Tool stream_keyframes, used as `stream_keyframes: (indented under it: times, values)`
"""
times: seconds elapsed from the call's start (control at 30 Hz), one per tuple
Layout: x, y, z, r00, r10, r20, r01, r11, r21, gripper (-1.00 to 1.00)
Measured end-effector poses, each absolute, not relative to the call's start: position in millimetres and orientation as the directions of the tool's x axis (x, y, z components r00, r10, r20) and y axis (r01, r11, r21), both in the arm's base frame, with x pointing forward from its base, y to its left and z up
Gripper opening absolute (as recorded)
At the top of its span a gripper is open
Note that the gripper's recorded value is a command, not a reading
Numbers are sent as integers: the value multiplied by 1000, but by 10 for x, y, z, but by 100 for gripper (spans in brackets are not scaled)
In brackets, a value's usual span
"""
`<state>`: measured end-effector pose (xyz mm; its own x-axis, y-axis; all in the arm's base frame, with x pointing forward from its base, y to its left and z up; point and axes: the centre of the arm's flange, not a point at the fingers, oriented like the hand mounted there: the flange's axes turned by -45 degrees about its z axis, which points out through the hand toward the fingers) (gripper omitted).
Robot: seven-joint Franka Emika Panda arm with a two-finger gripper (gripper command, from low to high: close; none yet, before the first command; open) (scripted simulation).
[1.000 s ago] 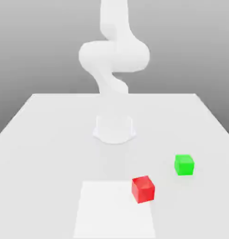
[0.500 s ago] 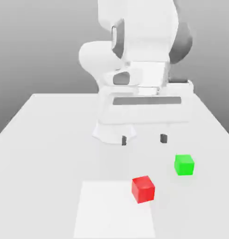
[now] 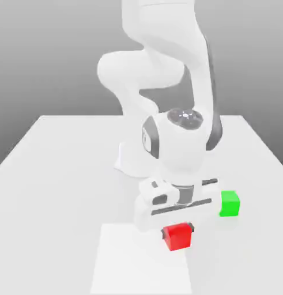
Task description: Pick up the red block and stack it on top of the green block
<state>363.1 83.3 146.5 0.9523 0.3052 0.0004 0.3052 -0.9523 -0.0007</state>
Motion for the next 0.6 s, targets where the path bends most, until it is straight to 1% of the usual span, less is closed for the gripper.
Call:
stream_keyframes:
  times: [0.1, 0.33, 0.6]
  values:
    - [3631, 833, 1466, 952, 305, 1, 305, -952, -1, -100]
    - [3626, 848, 2048, 952, 307, 1, 307, -952, 0, -100]
    - [3333, 1482, 2435, 924, 382, 21, 382, -924, -20, -100]
